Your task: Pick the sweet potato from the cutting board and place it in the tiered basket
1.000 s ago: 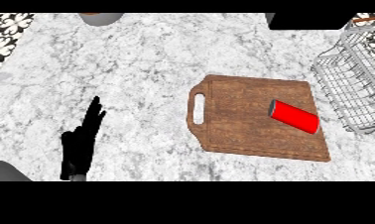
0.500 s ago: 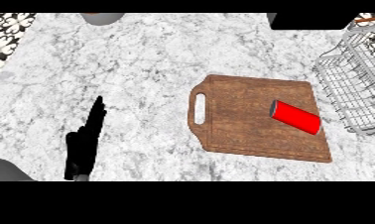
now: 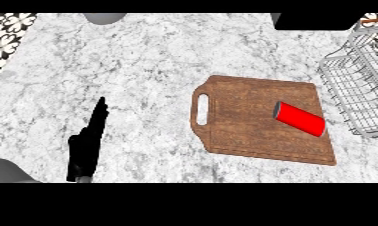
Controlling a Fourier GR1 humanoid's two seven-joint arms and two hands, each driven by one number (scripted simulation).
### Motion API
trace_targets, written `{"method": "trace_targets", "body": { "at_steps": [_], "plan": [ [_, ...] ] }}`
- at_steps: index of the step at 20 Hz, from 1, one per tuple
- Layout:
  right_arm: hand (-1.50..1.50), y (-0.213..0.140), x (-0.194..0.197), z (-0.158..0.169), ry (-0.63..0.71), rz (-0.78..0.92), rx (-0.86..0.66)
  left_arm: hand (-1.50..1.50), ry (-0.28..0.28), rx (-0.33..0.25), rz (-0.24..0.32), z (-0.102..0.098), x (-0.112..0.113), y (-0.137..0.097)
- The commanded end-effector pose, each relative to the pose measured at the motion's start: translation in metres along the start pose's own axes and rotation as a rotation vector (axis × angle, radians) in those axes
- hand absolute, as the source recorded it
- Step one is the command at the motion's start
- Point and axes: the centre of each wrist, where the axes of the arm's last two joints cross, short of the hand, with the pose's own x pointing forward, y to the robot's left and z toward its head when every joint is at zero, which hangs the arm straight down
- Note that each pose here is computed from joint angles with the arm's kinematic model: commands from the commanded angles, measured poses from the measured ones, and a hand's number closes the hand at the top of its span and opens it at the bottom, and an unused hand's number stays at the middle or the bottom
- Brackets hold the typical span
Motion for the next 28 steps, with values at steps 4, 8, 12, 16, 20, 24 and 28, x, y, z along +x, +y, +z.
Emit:
{"method": "trace_targets", "body": {
  "at_steps": [4,8,12,16,20,24,28],
  "plan": [
    [1.5,0.058,-0.005,-0.03,0.099,0.006,0.012,0.0,0.059,0.0,0.003,-0.003,-0.001,0.024],
    [1.5,0.072,-0.018,-0.036,0.116,-0.072,0.042,0.0,0.067,0.015,-0.016,-0.001,-0.005,0.008],
    [-1.5,0.086,-0.039,-0.055,0.18,-0.326,0.074,0.0,0.066,-0.014,0.012,0.008,-0.015,0.003],
    [-1.5,0.102,-0.025,-0.05,0.167,-0.474,0.108,0.0,0.066,-0.009,-0.012,-0.002,-0.01,0.011],
    [-1.5,0.089,-0.012,-0.042,0.144,-0.631,0.042,0.0,0.064,0.004,-0.005,-0.007,-0.012,-0.001],
    [-1.5,0.07,-0.045,-0.049,0.088,-0.708,-0.094,0.0,0.073,0.008,0.0,0.002,-0.017,0.002],
    [-1.5,0.025,-0.05,-0.043,0.148,-0.758,-0.33,0.0,0.066,0.03,-0.004,0.005,-0.012,-0.003]
  ]
}}
